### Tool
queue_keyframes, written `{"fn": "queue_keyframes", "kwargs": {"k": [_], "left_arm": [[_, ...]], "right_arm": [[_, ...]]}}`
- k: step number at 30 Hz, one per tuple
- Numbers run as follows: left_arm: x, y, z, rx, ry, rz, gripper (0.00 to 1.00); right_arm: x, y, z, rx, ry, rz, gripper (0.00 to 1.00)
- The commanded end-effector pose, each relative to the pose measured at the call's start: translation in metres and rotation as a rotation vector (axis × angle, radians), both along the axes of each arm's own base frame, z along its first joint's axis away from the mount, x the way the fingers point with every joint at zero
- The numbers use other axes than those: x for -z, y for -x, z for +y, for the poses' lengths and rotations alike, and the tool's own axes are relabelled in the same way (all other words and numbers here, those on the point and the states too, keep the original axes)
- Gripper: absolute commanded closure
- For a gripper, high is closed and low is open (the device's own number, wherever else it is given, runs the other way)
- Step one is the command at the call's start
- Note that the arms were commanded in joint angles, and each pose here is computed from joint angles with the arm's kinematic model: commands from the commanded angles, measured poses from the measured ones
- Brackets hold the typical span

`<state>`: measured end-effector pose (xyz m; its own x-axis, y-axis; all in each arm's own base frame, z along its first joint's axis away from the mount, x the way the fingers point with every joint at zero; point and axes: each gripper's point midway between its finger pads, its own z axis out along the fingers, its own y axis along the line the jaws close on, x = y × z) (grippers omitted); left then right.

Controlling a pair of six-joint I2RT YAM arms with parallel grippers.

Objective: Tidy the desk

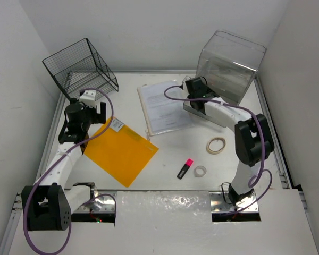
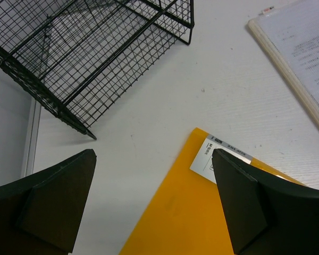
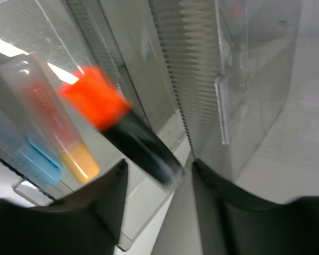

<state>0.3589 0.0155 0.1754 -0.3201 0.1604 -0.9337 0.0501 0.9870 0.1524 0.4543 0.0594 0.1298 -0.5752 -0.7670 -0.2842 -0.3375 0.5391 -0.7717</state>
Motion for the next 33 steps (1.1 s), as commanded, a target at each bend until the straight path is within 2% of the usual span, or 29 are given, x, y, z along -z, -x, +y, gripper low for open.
{"fn": "queue_keyframes", "kwargs": {"k": [1,6,9,10,12,13,15,16,17,19,20,22,23,24,25,26,27,28,31,33], "left_arm": [[-0.011,-0.004,0.001,0.015,-0.003,-0.048,0.10],[-0.006,-0.005,-0.001,0.025,0.001,-0.032,0.11],[-0.005,-0.006,-0.002,0.027,0.002,-0.029,0.11],[-0.005,-0.005,-0.001,0.024,0.001,-0.029,0.11],[-0.005,-0.005,-0.001,0.026,-0.001,-0.029,0.11],[-0.005,-0.005,-0.001,0.025,-0.002,-0.029,0.11],[-0.005,-0.005,-0.001,0.026,0.000,-0.030,0.11],[-0.005,-0.005,-0.001,0.026,0.000,-0.030,0.11],[-0.004,-0.005,-0.002,0.030,0.001,-0.027,0.11],[-0.004,-0.005,-0.003,0.034,0.005,-0.023,0.11],[-0.004,-0.005,-0.004,0.040,0.007,-0.023,0.11],[-0.004,-0.004,-0.004,0.045,0.006,-0.021,0.11],[-0.004,-0.004,-0.004,0.044,0.008,-0.023,0.11],[-0.004,-0.004,-0.005,0.047,0.008,-0.023,0.11],[-0.005,-0.004,-0.004,0.046,0.008,-0.024,0.11],[-0.004,-0.004,-0.005,0.047,0.009,-0.023,0.11],[-0.004,-0.004,-0.005,0.049,0.009,-0.023,0.11],[-0.003,-0.004,-0.006,0.052,0.008,-0.022,0.11],[-0.002,-0.004,-0.006,0.055,0.010,-0.017,0.11],[-0.002,-0.004,-0.006,0.055,0.011,-0.015,0.11]], "right_arm": [[-0.037,-0.003,-0.011,0.071,0.021,-0.071,0.48],[-0.073,0.016,0.001,0.009,-0.055,-0.099,0.26],[-0.091,0.043,0.022,-0.021,-0.133,-0.099,0.23],[-0.087,0.057,0.051,-0.079,-0.209,-0.076,0.22],[-0.067,0.089,0.077,-0.122,-0.266,-0.017,0.21],[-0.060,0.106,0.097,-0.078,-0.430,-0.021,0.21],[-0.022,0.142,0.131,-0.025,-0.671,0.086,0.25],[-0.015,0.155,0.147,0.078,-0.877,0.101,0.30],[0.013,0.174,0.163,0.089,-1.001,0.179,0.33],[0.025,0.194,0.182,0.178,-1.174,0.181,0.38],[0.032,0.199,0.177,0.199,-1.208,0.117,0.38],[0.035,0.219,0.189,0.240,-1.258,0.084,0.34],[0.036,0.223,0.186,0.267,-1.260,0.055,0.28],[0.042,0.226,0.171,0.325,-1.203,0.002,0.26],[0.045,0.237,0.174,0.369,-1.221,-0.004,0.24],[0.054,0.242,0.164,0.403,-1.185,-0.022,0.19],[0.058,0.247,0.164,0.417,-1.181,-0.020,0.07],[0.061,0.252,0.167,0.438,-1.187,-0.015,0.01],[0.075,0.263,0.155,0.523,-1.091,-0.011,0.01],[0.078,0.264,0.155,0.551,-1.101,-0.019,0.03]]}}
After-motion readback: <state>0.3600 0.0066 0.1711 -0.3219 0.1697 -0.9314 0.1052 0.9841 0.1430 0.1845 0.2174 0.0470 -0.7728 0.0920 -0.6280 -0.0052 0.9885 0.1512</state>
